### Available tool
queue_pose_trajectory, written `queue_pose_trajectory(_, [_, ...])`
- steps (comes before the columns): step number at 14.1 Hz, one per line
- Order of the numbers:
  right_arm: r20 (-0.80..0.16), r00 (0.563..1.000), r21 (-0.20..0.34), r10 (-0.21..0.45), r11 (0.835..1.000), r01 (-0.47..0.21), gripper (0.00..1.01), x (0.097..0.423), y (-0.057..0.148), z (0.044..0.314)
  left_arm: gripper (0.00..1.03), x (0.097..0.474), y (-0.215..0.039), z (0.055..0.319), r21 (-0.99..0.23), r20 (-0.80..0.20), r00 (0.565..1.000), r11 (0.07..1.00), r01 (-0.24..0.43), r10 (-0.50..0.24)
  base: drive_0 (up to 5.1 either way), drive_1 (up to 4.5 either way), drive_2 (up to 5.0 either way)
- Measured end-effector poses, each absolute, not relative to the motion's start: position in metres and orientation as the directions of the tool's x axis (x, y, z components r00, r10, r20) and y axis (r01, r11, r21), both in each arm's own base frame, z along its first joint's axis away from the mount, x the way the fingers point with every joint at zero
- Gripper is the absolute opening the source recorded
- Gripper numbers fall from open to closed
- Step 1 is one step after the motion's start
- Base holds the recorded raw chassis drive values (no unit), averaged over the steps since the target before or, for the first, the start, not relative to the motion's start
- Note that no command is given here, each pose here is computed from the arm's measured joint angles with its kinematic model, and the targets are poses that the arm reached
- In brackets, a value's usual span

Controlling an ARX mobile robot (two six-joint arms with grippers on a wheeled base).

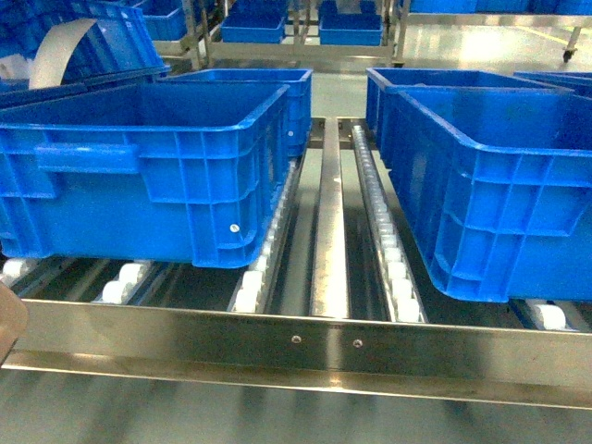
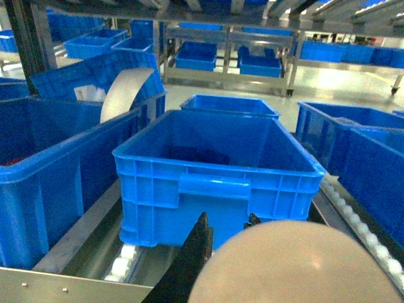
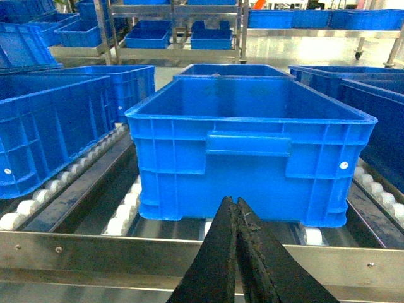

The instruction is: Place part in tray to right shelf

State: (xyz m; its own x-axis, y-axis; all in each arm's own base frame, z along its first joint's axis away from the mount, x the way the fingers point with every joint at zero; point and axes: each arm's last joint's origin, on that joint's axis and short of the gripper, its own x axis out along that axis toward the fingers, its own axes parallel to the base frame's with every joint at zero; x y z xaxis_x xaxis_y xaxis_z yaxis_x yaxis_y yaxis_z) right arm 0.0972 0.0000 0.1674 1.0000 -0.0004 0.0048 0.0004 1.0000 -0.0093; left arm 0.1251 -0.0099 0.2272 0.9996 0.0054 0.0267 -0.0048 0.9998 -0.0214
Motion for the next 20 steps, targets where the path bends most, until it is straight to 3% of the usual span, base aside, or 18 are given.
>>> queue_pose_trajectory(3, [0.005, 1.0, -0.009, 0.0, 1.0, 0.0, 0.02, 0.097, 0.0, 0.167, 0.12, 0.123, -0.003, 0.218, -0.02, 0.02, 1.0, 1.0, 0.012, -0.012, 0.0, 0.0, 0.0])
queue_pose_trajectory(5, [0.006, 1.0, -0.009, 0.0, 1.0, 0.0, 0.02, 0.097, 0.0, 0.167, 0.12, 0.121, 0.001, 0.198, -0.015, -0.034, 0.999, 1.0, -0.017, 0.016, 0.0, 0.0, 0.0])
queue_pose_trajectory(8, [0.005, 1.0, -0.009, 0.0, 1.0, 0.0, 0.02, 0.097, 0.0, 0.167, 0.12, 0.114, 0.0, 0.192, -0.015, 0.002, 1.0, 1.0, 0.002, -0.002, 0.0, 0.0, 0.0])
queue_pose_trajectory(11, [0.005, 1.0, -0.009, 0.0, 1.0, 0.0, 0.02, 0.097, 0.0, 0.167, 0.12, 0.111, 0.0, 0.178, -0.015, -0.023, 1.0, 1.0, 0.001, -0.001, 0.0, 0.0, 0.0])
queue_pose_trajectory(13, [0.005, 1.0, -0.009, 0.0, 1.0, 0.0, 0.02, 0.097, 0.0, 0.167, 0.12, 0.109, 0.0, 0.178, -0.015, -0.006, 1.0, 1.0, 0.001, -0.002, 0.0, 0.0, 0.0])
queue_pose_trajectory(15, [0.004, 1.0, -0.009, 0.0, 1.0, 0.0, 0.02, 0.097, 0.0, 0.167, 0.12, 0.1, 0.0, 0.168, -0.016, -0.051, 0.999, 1.0, 0.002, -0.003, 0.0, 0.0, 0.0])
queue_pose_trajectory(16, [0.006, 1.0, -0.009, 0.0, 1.0, 0.0, 0.02, 0.097, 0.0, 0.167, 0.12, 0.097, 0.0, 0.167, -0.015, -0.003, 1.0, 1.0, 0.0, 0.0, 0.0, 0.0, 0.0])
queue_pose_trajectory(20, [0.005, 1.0, -0.009, 0.0, 1.0, 0.0, 0.02, 0.097, 0.0, 0.167, 0.12, 0.097, 0.0, 0.167, -0.015, -0.004, 1.0, 1.0, 0.002, -0.002, 0.0, 0.0, 0.0])
